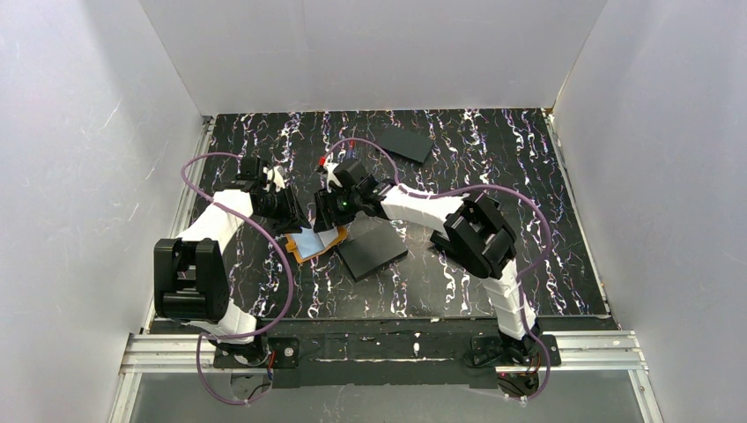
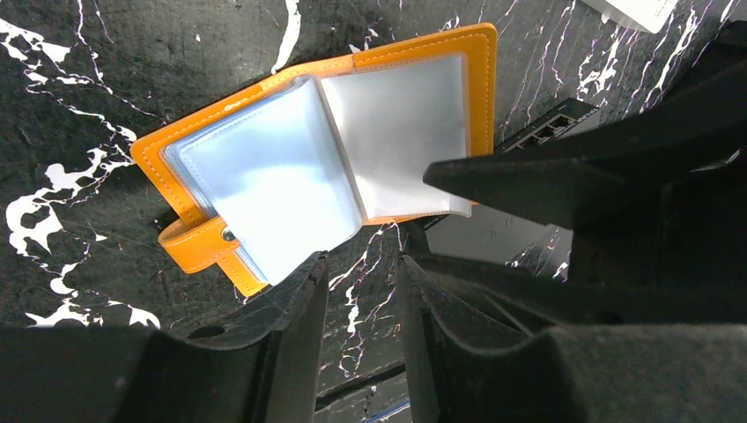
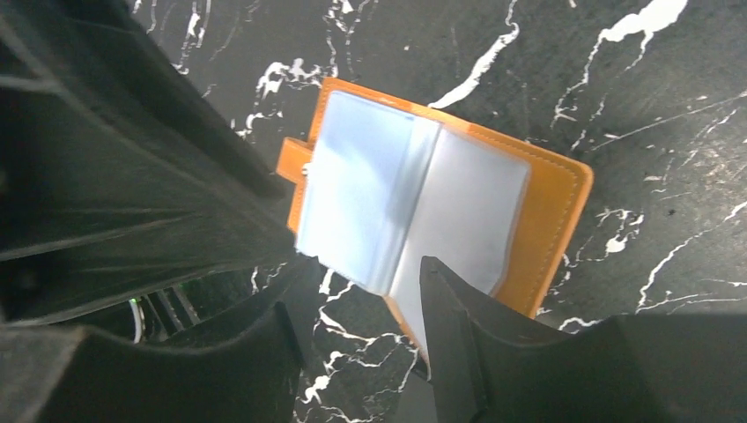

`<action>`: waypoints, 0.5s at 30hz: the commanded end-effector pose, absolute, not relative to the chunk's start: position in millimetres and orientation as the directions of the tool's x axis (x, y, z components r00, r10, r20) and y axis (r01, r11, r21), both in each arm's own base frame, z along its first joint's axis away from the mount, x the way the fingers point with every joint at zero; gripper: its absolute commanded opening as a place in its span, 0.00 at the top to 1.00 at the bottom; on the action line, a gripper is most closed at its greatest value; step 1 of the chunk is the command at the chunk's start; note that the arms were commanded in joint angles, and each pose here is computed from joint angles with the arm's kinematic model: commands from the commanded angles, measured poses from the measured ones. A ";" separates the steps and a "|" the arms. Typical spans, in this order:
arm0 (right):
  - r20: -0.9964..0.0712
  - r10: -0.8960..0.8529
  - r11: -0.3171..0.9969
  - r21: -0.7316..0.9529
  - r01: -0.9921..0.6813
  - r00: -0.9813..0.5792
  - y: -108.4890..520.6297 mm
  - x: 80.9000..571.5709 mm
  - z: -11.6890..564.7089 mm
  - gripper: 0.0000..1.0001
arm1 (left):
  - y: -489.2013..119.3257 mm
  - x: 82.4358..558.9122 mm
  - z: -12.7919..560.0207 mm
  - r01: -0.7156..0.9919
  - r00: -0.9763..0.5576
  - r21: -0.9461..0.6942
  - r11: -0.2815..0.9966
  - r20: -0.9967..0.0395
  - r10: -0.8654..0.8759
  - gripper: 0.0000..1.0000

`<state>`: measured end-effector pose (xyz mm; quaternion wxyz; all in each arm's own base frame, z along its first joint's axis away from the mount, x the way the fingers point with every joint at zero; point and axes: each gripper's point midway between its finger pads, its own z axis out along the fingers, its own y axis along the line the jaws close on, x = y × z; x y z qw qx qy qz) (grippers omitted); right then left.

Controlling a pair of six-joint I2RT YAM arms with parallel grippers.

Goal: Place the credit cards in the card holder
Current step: Open the card holder at the center of the board.

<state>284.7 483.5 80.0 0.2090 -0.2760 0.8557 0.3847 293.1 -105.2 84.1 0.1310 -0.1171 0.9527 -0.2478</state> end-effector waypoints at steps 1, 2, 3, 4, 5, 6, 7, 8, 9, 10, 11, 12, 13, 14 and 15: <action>-0.649 -0.268 0.502 0.536 -0.678 -0.712 487.7 283.5 132.7 0.47 | -109.7 289.3 89.3 -0.133 -0.941 -0.516 0.846 -0.203 -0.271 0.67; -0.649 -0.268 0.502 0.537 -0.678 -0.712 487.0 282.8 132.7 0.49 | -109.8 289.4 89.0 -0.132 -0.941 -0.515 0.847 -0.203 -0.270 0.67; -0.649 -0.271 0.501 0.536 -0.679 -0.711 486.4 281.7 131.9 0.51 | -110.2 289.2 88.8 -0.131 -0.942 -0.515 0.847 -0.202 -0.269 0.67; -0.649 -0.270 0.502 0.535 -0.679 -0.712 485.4 281.4 131.3 0.52 | -110.5 289.2 88.6 -0.131 -0.942 -0.515 0.847 -0.201 -0.268 0.67; -0.646 -0.273 0.504 0.535 -0.678 -0.713 484.4 280.4 129.7 0.54 | -110.7 288.8 88.4 -0.131 -0.943 -0.514 0.847 -0.200 -0.267 0.67; -0.643 -0.275 0.508 0.533 -0.676 -0.714 483.3 279.8 127.3 0.55 | -110.7 288.5 88.1 -0.130 -0.943 -0.513 0.848 -0.200 -0.266 0.67; -0.644 -0.276 0.510 0.531 -0.677 -0.713 482.3 279.5 126.7 0.56 | -110.9 288.5 88.0 -0.129 -0.944 -0.513 0.848 -0.199 -0.264 0.67; -0.642 -0.279 0.514 0.528 -0.676 -0.714 480.2 278.6 124.3 0.57 | -110.8 288.6 88.3 -0.129 -0.943 -0.513 0.849 -0.201 -0.264 0.67; -0.641 -0.282 0.517 0.525 -0.676 -0.714 478.6 278.0 122.5 0.57 | -110.5 288.5 88.0 -0.130 -0.943 -0.512 0.849 -0.201 -0.265 0.67; -0.640 -0.284 0.524 0.520 -0.675 -0.714 476.8 278.1 120.2 0.58 | -111.0 288.6 88.0 -0.128 -0.944 -0.512 0.849 -0.201 -0.264 0.66; -0.640 -0.286 0.528 0.515 -0.675 -0.713 475.0 278.1 118.3 0.58 | -111.3 288.4 87.5 -0.129 -0.944 -0.512 0.849 -0.199 -0.263 0.66; -0.639 -0.290 0.531 0.512 -0.675 -0.712 473.6 277.6 116.4 0.59 | -111.2 288.6 87.5 -0.129 -0.944 -0.512 0.849 -0.198 -0.263 0.66; -0.639 -0.294 0.534 0.507 -0.676 -0.711 472.3 277.3 114.6 0.59 | -111.8 288.2 86.8 -0.131 -0.945 -0.512 0.849 -0.194 -0.262 0.66; -0.637 -0.298 0.539 0.502 -0.676 -0.711 470.3 277.2 112.4 0.59 | -111.8 288.2 86.7 -0.130 -0.945 -0.512 0.849 -0.194 -0.261 0.66; -0.635 -0.303 0.540 0.500 -0.677 -0.711 469.1 276.3 110.9 0.59 | -111.7 288.4 86.8 -0.130 -0.945 -0.512 0.849 -0.194 -0.262 0.66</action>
